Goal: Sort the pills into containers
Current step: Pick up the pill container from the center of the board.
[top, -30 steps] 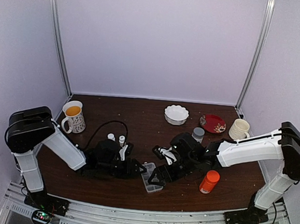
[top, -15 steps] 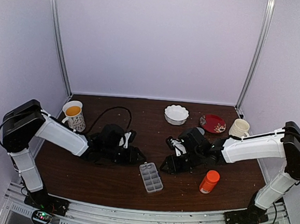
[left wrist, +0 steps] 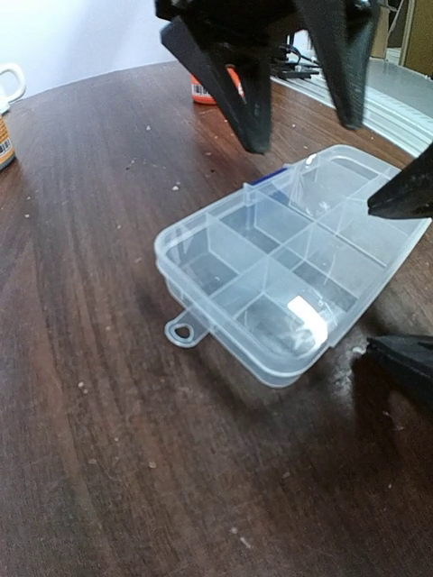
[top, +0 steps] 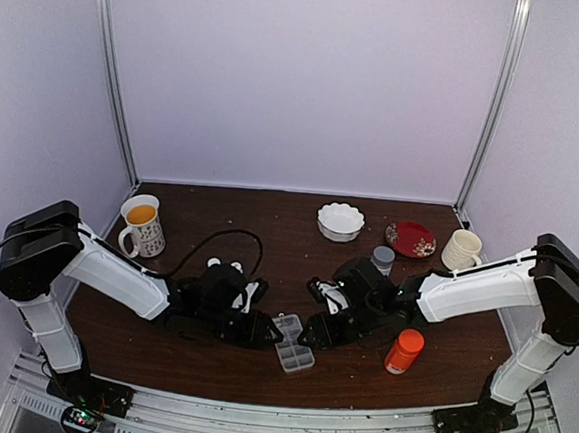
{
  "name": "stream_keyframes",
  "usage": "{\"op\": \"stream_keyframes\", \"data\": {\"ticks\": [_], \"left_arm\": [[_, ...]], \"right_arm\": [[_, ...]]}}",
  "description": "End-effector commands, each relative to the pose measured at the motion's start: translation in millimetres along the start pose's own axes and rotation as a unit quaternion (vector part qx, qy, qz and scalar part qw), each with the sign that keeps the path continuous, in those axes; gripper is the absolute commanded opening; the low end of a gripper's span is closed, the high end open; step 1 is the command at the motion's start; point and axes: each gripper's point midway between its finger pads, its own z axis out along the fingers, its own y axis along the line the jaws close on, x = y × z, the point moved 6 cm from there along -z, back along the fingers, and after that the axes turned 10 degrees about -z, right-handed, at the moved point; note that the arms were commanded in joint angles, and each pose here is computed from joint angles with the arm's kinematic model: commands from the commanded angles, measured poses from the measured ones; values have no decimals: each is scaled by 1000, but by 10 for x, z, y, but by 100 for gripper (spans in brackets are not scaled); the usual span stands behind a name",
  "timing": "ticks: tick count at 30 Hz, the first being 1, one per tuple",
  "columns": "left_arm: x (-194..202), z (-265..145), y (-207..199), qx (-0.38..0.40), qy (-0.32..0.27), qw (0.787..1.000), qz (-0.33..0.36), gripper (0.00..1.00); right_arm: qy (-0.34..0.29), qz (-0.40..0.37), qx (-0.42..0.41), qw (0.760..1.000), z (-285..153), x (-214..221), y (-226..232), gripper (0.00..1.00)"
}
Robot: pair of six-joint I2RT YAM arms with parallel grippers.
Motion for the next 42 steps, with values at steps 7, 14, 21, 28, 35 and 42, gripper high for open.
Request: {"op": "stream_keyframes", "data": {"ticks": [7, 14, 21, 28, 35, 42], "left_arm": [[-66, 152, 25, -22, 2, 1000, 12, 45], [-202, 284, -148, -12, 5, 999, 33, 43], [-480, 294, -315, -11, -10, 998, 55, 44], [-481, -30, -292, -52, -31, 995, 75, 49], [-183, -79, -234, -21, -2, 999, 46, 46], [-68, 70, -229, 15, 20, 999, 28, 42]], "right_arm": [[-29, 17, -9, 999, 49, -105, 87, 52], [-43, 28, 16, 999, -23, -87, 16, 53], [-59, 30, 48, 997, -152, -136, -33, 54], [-70, 23, 65, 995, -304, -140, -40, 56], [-72, 27, 61, 995, -322, -77, -58, 55], [-60, 37, 63, 995, -272, -6, -98, 54]]}}
